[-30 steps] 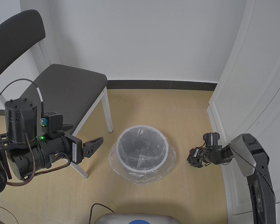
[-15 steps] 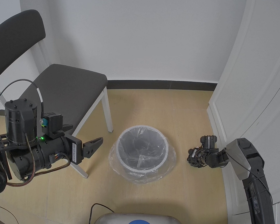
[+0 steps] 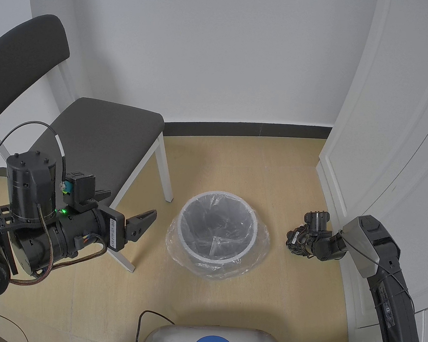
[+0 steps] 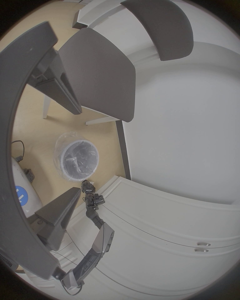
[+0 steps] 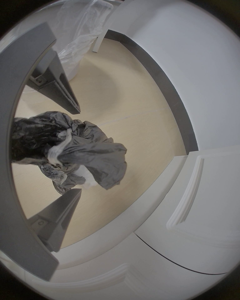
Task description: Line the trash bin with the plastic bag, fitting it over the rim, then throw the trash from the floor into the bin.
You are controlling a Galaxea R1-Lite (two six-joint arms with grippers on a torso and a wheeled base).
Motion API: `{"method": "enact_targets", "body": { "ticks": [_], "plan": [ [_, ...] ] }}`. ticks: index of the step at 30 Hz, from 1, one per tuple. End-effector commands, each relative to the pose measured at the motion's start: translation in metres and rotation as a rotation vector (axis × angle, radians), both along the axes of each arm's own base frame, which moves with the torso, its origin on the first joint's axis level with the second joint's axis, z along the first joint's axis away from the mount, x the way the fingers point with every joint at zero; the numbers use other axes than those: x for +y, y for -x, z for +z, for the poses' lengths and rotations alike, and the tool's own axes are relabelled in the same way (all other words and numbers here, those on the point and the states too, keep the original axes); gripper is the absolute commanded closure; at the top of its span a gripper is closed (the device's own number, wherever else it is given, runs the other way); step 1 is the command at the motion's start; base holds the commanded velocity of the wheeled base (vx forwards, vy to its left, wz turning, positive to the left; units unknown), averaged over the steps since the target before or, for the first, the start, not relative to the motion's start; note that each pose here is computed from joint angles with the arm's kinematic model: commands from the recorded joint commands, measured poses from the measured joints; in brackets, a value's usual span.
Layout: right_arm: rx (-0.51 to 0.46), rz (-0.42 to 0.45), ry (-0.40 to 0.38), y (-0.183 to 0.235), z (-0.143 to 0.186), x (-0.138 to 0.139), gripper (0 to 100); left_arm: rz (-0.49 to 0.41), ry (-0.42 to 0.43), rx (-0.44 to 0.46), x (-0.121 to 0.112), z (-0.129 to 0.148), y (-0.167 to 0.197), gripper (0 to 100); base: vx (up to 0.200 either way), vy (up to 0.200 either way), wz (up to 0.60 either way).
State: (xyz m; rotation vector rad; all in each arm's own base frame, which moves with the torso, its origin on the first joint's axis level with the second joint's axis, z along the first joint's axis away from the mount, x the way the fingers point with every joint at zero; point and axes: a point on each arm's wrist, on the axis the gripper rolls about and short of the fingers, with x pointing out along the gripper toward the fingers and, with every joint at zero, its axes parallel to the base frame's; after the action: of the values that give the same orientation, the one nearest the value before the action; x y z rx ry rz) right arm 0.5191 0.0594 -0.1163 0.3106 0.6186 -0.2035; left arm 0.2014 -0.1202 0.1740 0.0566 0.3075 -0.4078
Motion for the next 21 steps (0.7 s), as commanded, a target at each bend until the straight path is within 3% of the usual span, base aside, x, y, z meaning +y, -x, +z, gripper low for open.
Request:
{"method": "enact_targets", "body": {
  "ticks": [1,21],
  "plan": [
    [0.003,0.002,0.001,0.0004,-0.0015,0.0003,0,0.002,0.001,0.000,0.0001,0.0001,-0.0005,0,0.000,0.000,0.00],
    [0.011,0.003,0.005,-0.0001,-0.0054,0.0003,0,0.001,-0.002,0.001,0.0002,-0.0003,-0.0003,0,0.000,0.000,0.00]
  ]
}}
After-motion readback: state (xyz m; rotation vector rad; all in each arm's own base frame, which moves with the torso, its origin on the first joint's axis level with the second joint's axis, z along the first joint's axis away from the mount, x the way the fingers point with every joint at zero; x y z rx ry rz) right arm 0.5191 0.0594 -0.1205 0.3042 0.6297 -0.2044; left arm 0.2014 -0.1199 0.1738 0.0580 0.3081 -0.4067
